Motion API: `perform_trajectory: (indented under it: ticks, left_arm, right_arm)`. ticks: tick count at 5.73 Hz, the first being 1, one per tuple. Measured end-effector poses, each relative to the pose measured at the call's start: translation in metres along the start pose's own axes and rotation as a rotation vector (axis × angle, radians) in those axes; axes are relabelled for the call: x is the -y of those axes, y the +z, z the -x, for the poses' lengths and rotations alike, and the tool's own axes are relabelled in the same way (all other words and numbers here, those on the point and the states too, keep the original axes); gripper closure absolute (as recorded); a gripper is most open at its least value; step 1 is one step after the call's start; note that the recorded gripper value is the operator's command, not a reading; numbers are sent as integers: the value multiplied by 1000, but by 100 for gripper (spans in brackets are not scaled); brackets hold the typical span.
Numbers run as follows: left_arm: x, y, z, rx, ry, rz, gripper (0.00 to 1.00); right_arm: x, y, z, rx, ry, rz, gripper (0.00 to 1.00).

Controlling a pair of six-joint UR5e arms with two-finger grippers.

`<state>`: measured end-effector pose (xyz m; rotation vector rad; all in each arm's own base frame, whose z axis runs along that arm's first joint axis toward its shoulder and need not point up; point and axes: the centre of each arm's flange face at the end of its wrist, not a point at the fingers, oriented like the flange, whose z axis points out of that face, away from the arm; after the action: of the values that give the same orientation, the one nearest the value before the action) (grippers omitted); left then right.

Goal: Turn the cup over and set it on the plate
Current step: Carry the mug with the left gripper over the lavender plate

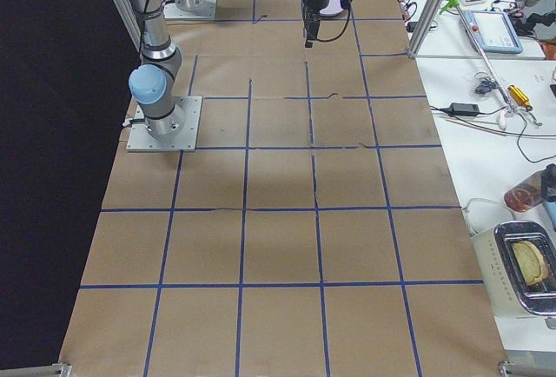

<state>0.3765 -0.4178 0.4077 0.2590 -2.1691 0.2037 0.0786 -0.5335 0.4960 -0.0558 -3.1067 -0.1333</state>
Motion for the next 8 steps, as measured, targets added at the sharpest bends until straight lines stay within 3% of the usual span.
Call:
perform_trajectory:
  ticks: [2, 4, 6, 8]
  left_arm:
    - [45, 51, -114, 365, 109, 55, 100]
    - [85, 158, -207, 680, 249, 127, 100]
    - [89, 282, -293, 882, 389, 125, 100]
    - [73, 360, -337, 996, 535, 120, 100]
  right_arm:
    - [0, 0, 0, 0, 0, 0, 0]
    - [0, 0, 0, 0, 0, 0, 0]
    - [0, 0, 0, 0, 0, 0, 0]
    - [0, 0, 0, 0, 1, -1, 0]
